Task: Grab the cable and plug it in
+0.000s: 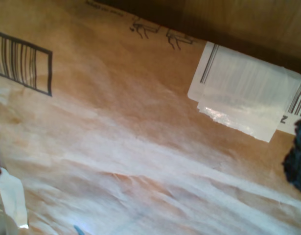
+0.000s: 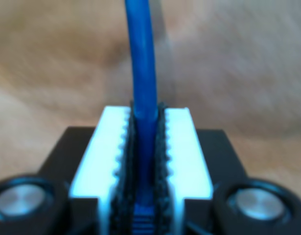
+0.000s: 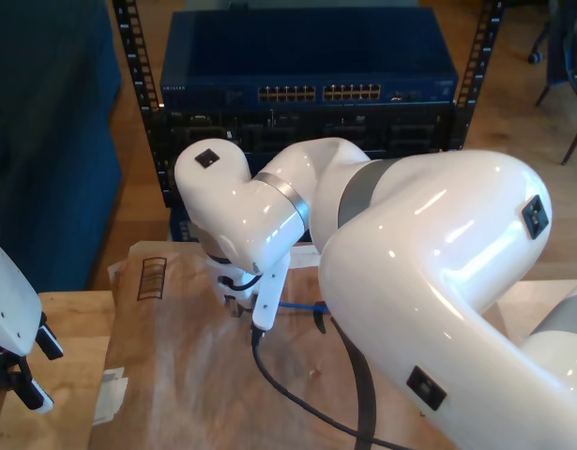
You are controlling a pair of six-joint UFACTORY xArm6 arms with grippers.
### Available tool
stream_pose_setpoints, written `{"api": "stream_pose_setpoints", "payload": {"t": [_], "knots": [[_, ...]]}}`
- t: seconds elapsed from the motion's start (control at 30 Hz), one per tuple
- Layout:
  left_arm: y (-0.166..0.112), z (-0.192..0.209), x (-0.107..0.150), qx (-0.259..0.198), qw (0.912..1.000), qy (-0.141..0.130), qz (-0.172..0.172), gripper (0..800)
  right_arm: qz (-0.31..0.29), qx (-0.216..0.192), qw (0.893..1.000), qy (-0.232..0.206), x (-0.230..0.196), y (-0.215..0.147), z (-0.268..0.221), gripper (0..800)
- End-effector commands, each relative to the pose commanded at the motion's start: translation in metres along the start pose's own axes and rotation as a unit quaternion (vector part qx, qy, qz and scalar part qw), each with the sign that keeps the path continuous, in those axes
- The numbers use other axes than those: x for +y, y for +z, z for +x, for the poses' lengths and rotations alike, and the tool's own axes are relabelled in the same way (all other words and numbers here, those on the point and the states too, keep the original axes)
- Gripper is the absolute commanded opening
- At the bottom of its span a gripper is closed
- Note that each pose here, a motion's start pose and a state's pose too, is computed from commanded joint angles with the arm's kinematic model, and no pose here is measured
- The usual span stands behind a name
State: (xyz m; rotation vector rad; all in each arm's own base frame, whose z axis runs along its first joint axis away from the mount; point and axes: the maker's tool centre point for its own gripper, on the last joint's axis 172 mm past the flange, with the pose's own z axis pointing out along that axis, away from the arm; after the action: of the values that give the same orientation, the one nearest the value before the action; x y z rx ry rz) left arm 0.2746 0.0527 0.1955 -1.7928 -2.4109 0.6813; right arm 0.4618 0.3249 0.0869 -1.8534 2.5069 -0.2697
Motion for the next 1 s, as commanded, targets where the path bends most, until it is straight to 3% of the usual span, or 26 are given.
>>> {"api": "stream_pose_setpoints", "payload": {"t": [0.1,0.3,0.37,0.5,0.63,0.83,0.93,1.0], "knots": [[0.000,0.000,0.000,0.000,1.0000,0.000,0.000,799,0.000,-0.007,1.000,0.004,-0.002,-0.009,0.000,2],[0.000,-0.005,0.000,-0.004,1.0000,0.003,0.000,799,0.014,-0.040,0.999,-0.012,-0.008,-0.069,0.020,2],[-0.002,-0.019,0.003,-0.023,0.9997,0.007,-0.004,799,0.003,-0.062,0.998,-0.005,-0.007,-0.090,0.035,2],[-0.019,-0.056,0.010,-0.044,0.9981,0.038,-0.020,799,-0.038,-0.102,0.994,0.016,-0.009,-0.118,0.084,2],[-0.013,-0.096,0.007,-0.070,0.9952,0.068,-0.009,799,-0.077,-0.103,0.991,0.018,0.002,-0.136,0.139,2],[-0.010,-0.182,-0.012,-0.131,0.9831,0.127,0.010,798,-0.060,-0.143,0.988,0.015,0.023,-0.183,0.181,2],[-0.015,-0.210,-0.012,-0.166,0.9765,0.135,0.023,798,-0.068,-0.165,0.984,0.012,0.037,-0.211,0.188,2],[-0.030,-0.236,-0.012,-0.213,0.9664,0.142,0.022,797,-0.071,-0.186,0.980,0.009,0.043,-0.227,0.188,2]]}}
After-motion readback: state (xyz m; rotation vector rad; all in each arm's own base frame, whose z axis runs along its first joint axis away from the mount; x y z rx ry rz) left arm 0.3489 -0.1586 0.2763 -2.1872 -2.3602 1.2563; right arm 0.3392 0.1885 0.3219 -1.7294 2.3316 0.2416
